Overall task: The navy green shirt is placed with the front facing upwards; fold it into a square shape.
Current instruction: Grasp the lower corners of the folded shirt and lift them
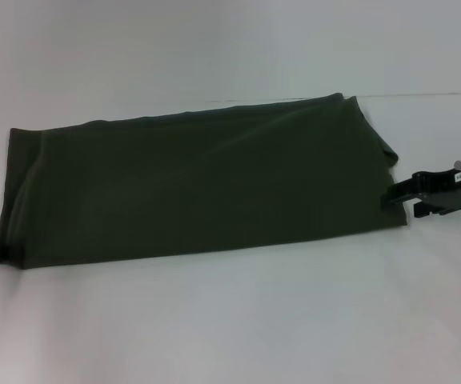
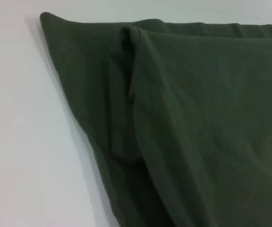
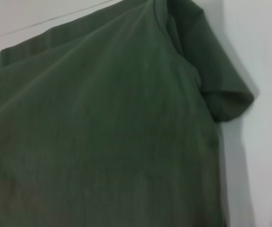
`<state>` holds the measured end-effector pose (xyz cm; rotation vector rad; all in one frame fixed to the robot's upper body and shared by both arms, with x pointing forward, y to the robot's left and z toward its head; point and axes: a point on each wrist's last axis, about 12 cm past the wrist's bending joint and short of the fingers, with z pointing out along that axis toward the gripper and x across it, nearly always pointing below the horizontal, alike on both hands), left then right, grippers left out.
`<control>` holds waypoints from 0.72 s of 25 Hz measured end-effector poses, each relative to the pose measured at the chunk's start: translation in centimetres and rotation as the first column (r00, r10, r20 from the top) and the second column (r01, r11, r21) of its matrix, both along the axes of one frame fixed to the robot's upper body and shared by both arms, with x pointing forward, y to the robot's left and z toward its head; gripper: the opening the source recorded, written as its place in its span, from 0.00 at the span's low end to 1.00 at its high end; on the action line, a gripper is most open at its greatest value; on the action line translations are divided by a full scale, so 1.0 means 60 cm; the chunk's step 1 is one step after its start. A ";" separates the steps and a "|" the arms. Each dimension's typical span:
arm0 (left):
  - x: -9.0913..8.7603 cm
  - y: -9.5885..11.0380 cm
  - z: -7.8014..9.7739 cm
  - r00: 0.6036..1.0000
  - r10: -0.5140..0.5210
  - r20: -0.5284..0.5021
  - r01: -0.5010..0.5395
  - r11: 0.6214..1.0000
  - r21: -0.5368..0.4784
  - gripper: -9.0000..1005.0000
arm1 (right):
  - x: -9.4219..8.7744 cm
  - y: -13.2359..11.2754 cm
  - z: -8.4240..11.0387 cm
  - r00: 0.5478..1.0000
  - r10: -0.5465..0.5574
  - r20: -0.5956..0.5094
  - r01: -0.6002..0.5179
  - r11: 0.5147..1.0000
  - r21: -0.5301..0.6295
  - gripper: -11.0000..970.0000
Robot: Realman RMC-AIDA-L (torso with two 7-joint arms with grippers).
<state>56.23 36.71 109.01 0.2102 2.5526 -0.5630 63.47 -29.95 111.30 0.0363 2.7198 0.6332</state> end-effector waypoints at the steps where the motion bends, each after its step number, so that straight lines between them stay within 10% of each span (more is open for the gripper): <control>1: 0.000 0.000 0.000 1.000 0.000 0.000 0.000 1.000 0.000 0.05 | 0.000 0.002 -0.001 1.000 -0.001 0.003 0.001 1.000 0.000 0.74; 18: 0.000 0.001 0.001 1.000 0.000 0.003 0.000 1.000 0.003 0.05 | 0.003 0.031 -0.020 1.000 0.012 0.026 -0.011 1.000 -0.024 0.71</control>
